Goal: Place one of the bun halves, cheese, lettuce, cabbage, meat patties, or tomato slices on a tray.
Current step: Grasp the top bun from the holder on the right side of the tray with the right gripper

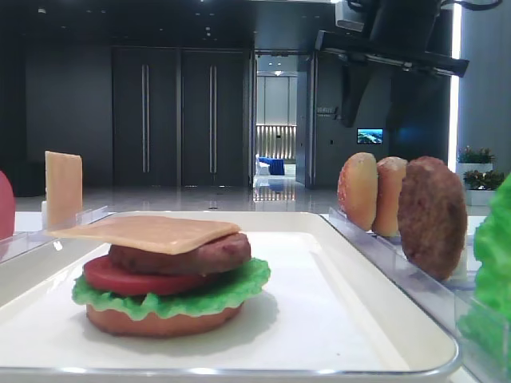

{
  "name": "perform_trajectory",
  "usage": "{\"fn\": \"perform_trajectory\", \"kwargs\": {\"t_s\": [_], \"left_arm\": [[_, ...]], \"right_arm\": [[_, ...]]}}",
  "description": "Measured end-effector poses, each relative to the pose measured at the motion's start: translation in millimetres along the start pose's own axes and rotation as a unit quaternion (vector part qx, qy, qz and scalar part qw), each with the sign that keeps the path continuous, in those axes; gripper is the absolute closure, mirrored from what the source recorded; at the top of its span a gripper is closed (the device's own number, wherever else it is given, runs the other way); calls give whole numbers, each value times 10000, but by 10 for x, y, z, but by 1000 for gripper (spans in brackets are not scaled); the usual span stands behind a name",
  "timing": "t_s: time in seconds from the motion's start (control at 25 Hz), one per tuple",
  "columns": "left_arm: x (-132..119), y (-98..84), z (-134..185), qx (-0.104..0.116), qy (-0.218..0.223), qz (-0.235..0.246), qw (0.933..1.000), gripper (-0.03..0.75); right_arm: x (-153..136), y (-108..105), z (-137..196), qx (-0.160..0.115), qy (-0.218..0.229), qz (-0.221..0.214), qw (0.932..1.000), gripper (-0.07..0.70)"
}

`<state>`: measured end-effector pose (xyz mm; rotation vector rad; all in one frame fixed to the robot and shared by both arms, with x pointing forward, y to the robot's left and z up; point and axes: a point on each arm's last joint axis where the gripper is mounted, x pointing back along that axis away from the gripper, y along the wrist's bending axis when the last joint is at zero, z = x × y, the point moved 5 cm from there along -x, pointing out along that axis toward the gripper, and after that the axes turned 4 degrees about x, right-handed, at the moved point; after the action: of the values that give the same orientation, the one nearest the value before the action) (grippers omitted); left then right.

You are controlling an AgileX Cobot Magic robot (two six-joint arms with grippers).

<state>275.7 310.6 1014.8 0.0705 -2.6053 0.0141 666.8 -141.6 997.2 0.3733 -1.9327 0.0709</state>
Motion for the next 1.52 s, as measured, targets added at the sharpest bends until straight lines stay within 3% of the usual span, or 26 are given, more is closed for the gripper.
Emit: {"fn": "perform_trajectory", "kwargs": {"t_s": [0.52,0.8,1.52], "left_arm": [[0,0,0,0,0,0,10000,433],[0,0,0,0,0,0,10000,433],[0,0,0,0,0,0,10000,433]], "right_arm": [[-55,10,-27,-161,-50,-179,9997,219],[-258,5,9,-157,141,-237,9995,219],[-378,7,5,-132,179,-273,9994,219]]}}
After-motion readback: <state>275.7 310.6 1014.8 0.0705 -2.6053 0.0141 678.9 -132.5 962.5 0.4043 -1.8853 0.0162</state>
